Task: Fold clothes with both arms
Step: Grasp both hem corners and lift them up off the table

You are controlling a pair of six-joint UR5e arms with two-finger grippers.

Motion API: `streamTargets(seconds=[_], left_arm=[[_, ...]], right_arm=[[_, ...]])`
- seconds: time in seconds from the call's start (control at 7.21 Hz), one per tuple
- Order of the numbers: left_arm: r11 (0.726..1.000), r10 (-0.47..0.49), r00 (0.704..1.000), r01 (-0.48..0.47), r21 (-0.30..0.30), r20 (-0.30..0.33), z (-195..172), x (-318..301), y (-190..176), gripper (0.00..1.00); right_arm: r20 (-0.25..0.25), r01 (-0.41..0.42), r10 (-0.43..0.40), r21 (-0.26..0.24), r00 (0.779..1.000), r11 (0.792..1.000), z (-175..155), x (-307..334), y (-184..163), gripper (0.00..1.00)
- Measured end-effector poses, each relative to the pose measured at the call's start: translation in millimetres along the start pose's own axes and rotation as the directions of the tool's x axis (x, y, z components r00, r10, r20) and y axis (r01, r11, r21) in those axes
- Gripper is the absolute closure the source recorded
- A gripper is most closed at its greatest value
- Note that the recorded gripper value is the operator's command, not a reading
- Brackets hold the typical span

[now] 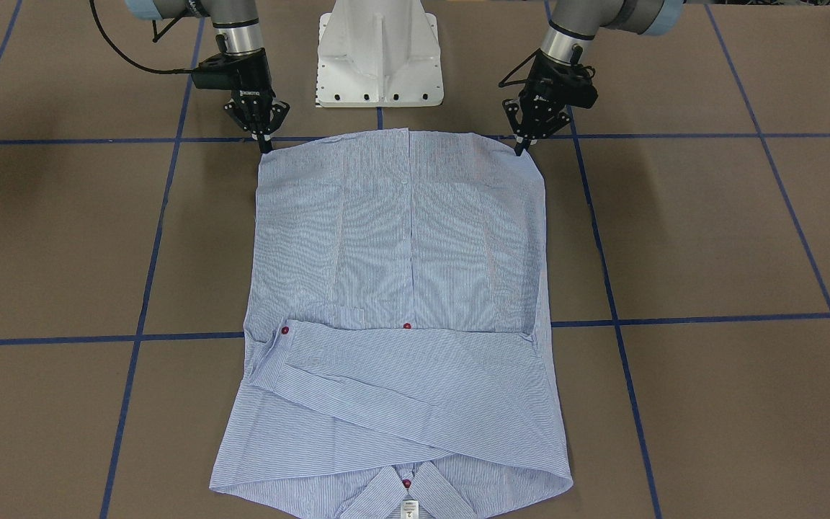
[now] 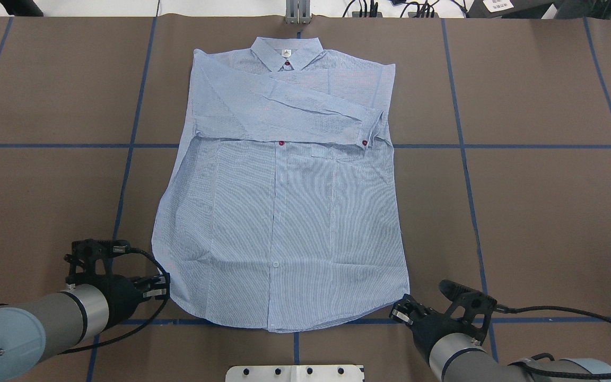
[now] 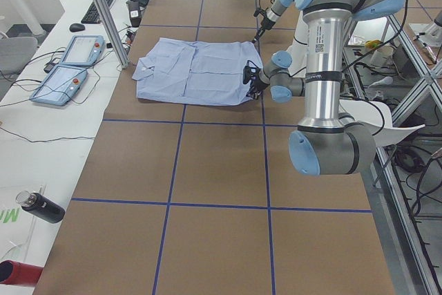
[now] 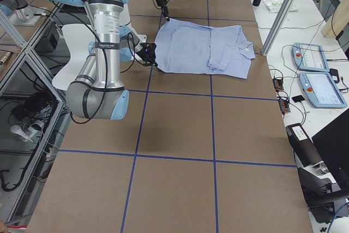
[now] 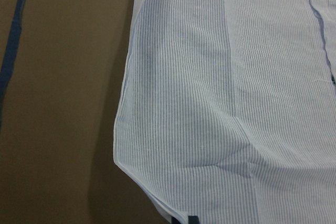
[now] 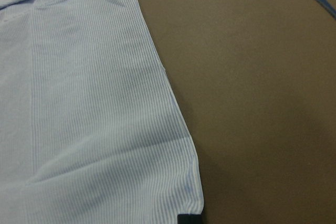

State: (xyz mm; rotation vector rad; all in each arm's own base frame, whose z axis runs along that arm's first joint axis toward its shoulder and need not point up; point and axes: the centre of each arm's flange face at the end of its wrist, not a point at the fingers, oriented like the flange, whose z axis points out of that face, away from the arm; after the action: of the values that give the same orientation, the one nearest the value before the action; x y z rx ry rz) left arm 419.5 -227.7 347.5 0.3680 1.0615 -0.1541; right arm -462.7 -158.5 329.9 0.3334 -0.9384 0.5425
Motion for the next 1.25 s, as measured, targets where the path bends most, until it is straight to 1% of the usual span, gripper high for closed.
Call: streamTargets(seconds=[0.14, 0.28, 0.42, 0.56, 0.69, 0.83, 0.97, 1.11, 1.25], left_arm=[[1.0, -0.009, 0.999, 0.008, -0.022, -0.046, -29.1, 14.5, -7.7, 1.0], [0.998, -0.016, 0.996, 0.011, -0.063, -0.085, -68.8, 33.4, -15.8, 1.0], [0.992, -0.021, 0.993, 0.007, -0.127, -0.114, -123.3, 54.2, -25.0, 1.0], [0.983, -0.028, 0.991, 0.003, -0.185, -0.132, -175.3, 66.0, -34.8, 1.0], [0.977, -0.026, 0.99, -0.004, -0.214, -0.14, -206.8, 67.4, -45.2, 1.0], [0.977, -0.008, 0.992, -0.019, -0.21, -0.123, -206.7, 64.7, -53.2, 1.0], [0.983, 0.005, 0.997, -0.02, -0.182, -0.082, -181.2, 62.6, -64.8, 1.0], [0.991, -0.001, 1.0, -0.003, -0.134, -0.031, -143.6, 62.5, -85.0, 1.0], [0.998, -0.007, 1.0, 0.008, -0.065, 0.019, -104.8, 64.0, -117.9, 1.0]], right_arm=[[0.007, -0.011, 0.012, -0.034, 1.0, 0.999, -41.7, -15.2, -18.5, 1.0], [0.016, -0.024, 0.026, -0.075, 1.0, 0.997, -84.4, -27.6, -38.4, 1.0], [0.022, -0.035, 0.038, -0.124, 0.999, 0.992, -129.0, -35.5, -60.0, 1.0], [0.031, -0.048, 0.054, -0.168, 0.998, 0.985, -164.5, -40.7, -78.5, 1.0], [0.041, -0.065, 0.074, -0.195, 0.996, 0.979, -183.7, -45.6, -92.4, 1.0], [0.039, -0.071, 0.08, -0.196, 0.996, 0.978, -187.2, -48.5, -103.2, 1.0], [0.028, -0.054, 0.06, -0.166, 0.998, 0.985, -178.0, -52.3, -112.8, 1.0], [0.018, -0.041, 0.043, -0.114, 0.999, 0.993, -161.2, -61.3, -124.5, 1.0], [0.004, -0.032, 0.033, -0.048, 0.999, 0.998, -139.8, -73.4, -144.1, 1.0]])
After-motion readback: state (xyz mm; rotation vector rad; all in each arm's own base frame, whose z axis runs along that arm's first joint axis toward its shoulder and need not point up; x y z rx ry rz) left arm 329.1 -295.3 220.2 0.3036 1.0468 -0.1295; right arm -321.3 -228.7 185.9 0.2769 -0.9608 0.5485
